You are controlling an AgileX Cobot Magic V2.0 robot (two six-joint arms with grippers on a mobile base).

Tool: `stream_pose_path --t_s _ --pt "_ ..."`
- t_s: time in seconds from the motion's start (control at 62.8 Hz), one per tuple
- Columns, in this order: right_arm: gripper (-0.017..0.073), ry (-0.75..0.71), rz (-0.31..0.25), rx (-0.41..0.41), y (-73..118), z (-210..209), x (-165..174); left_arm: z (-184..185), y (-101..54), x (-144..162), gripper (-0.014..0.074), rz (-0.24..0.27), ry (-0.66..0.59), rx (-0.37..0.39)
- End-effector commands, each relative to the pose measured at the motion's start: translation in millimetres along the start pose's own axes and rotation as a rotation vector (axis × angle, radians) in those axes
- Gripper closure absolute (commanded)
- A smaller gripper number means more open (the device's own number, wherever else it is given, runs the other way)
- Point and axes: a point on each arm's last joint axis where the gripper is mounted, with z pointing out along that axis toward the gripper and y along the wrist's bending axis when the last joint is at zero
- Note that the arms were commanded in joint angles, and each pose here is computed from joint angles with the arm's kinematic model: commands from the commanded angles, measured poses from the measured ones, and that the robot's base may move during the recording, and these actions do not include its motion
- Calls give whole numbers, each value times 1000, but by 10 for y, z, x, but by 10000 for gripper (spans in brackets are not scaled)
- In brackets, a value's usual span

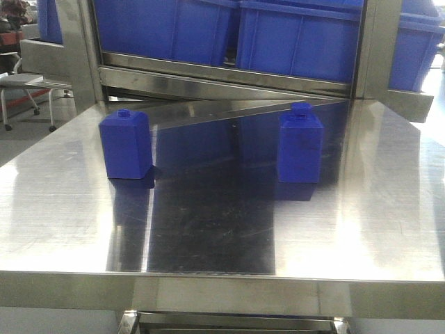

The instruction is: Pick and sort blue part to right shelf

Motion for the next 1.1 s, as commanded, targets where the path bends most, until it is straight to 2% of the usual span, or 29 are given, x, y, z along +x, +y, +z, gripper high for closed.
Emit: stream_pose_path --t_s 0.0,0.048,0.127,0.223,0.398,0.701,0.908,1.083 --pt "125 -24 -18 -7 94 21 -273 -15 1 -17 461 -2 -86 4" --pt "27 27 -22 4 139 68 -351 -15 1 -17 461 -2 -86 4" --pt "-41 122 -36 26 225 141 -479 -15 1 -17 461 -2 -86 4" --pt "-55 254 -42 47 360 226 -638 -15 1 -17 461 -2 -86 4" --pt "-55 445 0 56 592 418 -955 -15 1 -17 461 -2 -86 4" --pt "-55 451 78 51 861 875 -1454 -15 1 -17 461 -2 -86 4" --pt "-55 517 64 68 1002 1120 -1556 -15 1 -17 461 -2 -86 4" --pt "-55 525 90 77 1065 1261 -1610 -15 1 -17 461 -2 -86 4"
